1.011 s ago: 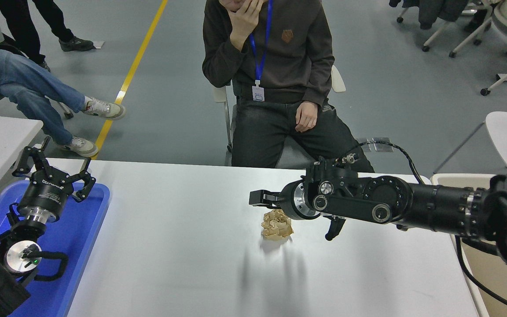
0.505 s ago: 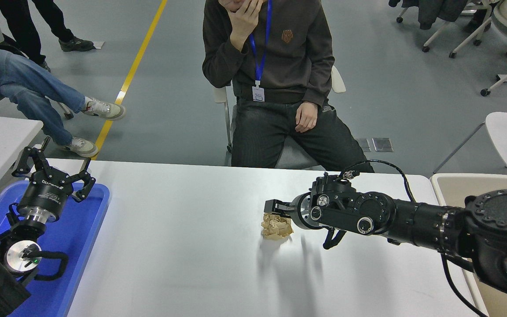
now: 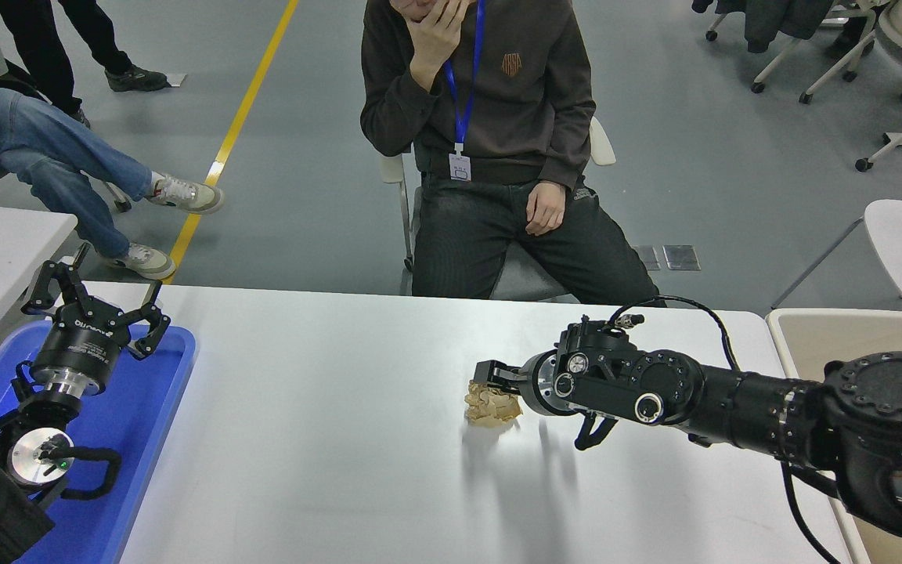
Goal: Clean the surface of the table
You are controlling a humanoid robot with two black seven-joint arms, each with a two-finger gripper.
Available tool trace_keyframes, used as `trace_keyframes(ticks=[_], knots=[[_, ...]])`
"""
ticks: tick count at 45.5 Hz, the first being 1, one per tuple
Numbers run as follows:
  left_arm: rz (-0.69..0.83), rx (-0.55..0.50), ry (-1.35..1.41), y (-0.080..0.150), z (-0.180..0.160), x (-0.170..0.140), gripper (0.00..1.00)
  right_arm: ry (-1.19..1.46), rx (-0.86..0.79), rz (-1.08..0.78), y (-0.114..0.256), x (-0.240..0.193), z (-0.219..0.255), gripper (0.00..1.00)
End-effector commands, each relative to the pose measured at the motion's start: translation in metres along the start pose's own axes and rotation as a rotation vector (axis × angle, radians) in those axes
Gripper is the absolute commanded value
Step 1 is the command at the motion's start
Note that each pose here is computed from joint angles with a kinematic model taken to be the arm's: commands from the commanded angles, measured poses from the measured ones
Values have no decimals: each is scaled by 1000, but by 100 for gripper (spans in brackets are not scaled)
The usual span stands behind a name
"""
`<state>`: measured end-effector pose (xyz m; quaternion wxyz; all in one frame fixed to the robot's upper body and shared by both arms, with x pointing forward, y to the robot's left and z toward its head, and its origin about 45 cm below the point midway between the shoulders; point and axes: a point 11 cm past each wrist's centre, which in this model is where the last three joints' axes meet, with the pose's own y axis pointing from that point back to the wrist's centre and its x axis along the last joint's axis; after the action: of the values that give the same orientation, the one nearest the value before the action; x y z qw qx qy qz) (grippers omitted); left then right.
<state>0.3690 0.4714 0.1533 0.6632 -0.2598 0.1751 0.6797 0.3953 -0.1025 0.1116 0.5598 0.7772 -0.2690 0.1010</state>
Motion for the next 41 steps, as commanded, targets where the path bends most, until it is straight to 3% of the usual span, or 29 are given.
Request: trace_keyframes(ticks=[1, 18, 33, 41], knots=[[0, 0, 0, 0, 0, 0, 100, -23, 43, 8, 1, 5, -7, 98], [0, 0, 0, 0, 0, 0, 100, 46, 5, 29, -9, 3, 19, 99], [0, 0, 0, 0, 0, 0, 100, 51, 242, 9, -5, -4, -9, 99], [-1, 1, -1, 0, 0, 0, 100, 57, 257, 4, -5, -7, -10, 99]])
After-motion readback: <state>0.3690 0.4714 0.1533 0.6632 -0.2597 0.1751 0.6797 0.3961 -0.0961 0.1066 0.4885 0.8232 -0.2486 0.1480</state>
